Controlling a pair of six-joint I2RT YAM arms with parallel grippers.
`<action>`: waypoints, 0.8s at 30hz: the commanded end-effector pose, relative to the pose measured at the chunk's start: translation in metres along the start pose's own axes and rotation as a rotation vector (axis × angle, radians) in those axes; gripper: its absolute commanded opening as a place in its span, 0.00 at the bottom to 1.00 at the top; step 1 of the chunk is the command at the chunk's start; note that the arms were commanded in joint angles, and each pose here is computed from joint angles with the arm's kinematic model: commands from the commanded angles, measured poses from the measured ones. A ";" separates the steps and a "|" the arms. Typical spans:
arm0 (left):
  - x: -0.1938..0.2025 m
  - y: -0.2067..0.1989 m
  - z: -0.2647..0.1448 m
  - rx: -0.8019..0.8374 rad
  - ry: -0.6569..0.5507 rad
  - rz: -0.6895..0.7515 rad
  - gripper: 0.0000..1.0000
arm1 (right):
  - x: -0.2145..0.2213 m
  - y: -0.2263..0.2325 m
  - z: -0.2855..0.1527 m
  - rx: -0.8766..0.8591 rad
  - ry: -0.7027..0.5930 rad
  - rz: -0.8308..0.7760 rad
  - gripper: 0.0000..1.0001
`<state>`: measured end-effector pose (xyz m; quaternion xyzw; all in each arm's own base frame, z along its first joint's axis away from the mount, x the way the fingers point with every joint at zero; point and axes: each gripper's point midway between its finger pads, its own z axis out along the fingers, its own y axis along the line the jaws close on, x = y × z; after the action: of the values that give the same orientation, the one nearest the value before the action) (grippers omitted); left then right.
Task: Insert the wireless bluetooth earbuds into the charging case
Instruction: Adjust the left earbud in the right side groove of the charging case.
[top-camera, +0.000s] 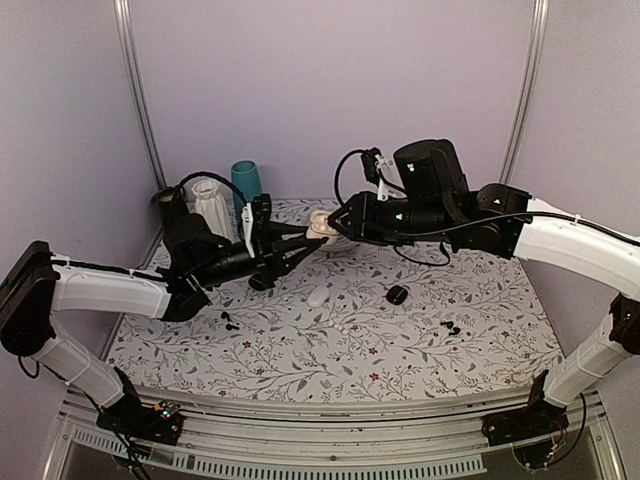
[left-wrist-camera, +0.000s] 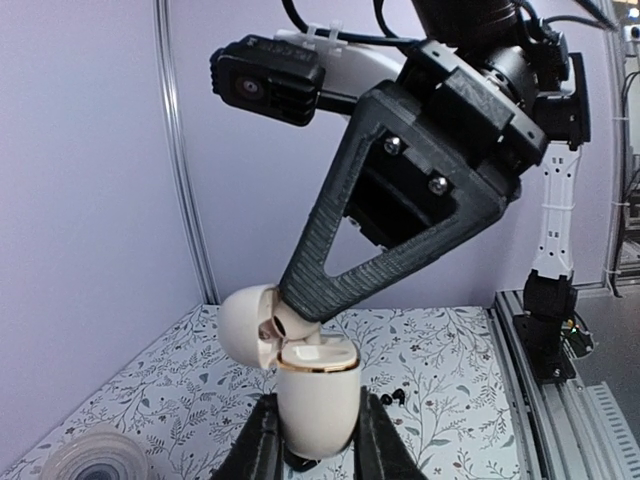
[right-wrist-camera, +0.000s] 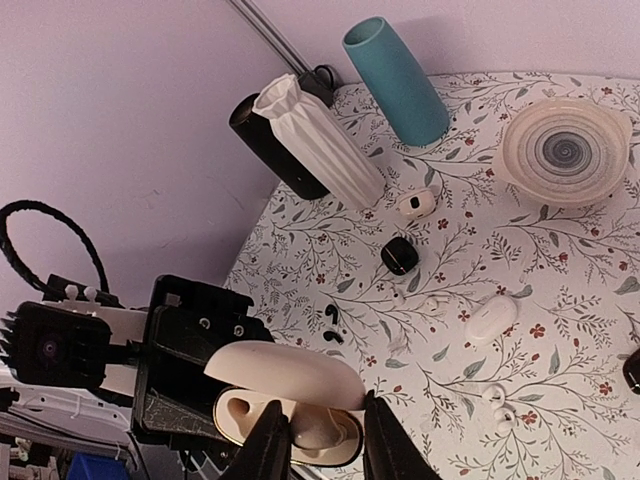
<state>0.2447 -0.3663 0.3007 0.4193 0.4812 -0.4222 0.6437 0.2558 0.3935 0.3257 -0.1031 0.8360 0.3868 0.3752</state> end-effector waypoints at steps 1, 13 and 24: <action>-0.025 -0.007 0.004 0.038 -0.051 0.028 0.00 | 0.000 0.003 0.002 0.005 -0.006 -0.030 0.23; -0.037 0.001 0.005 0.065 -0.070 -0.053 0.00 | 0.008 0.010 -0.004 -0.050 0.006 -0.143 0.07; -0.047 0.006 -0.006 0.111 -0.124 -0.133 0.00 | 0.007 0.010 -0.013 -0.059 0.012 -0.160 0.20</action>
<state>0.2456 -0.3624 0.3096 0.4037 0.4967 -0.4887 0.5929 0.2514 0.3968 0.3377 -0.1697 0.8108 0.3785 0.4130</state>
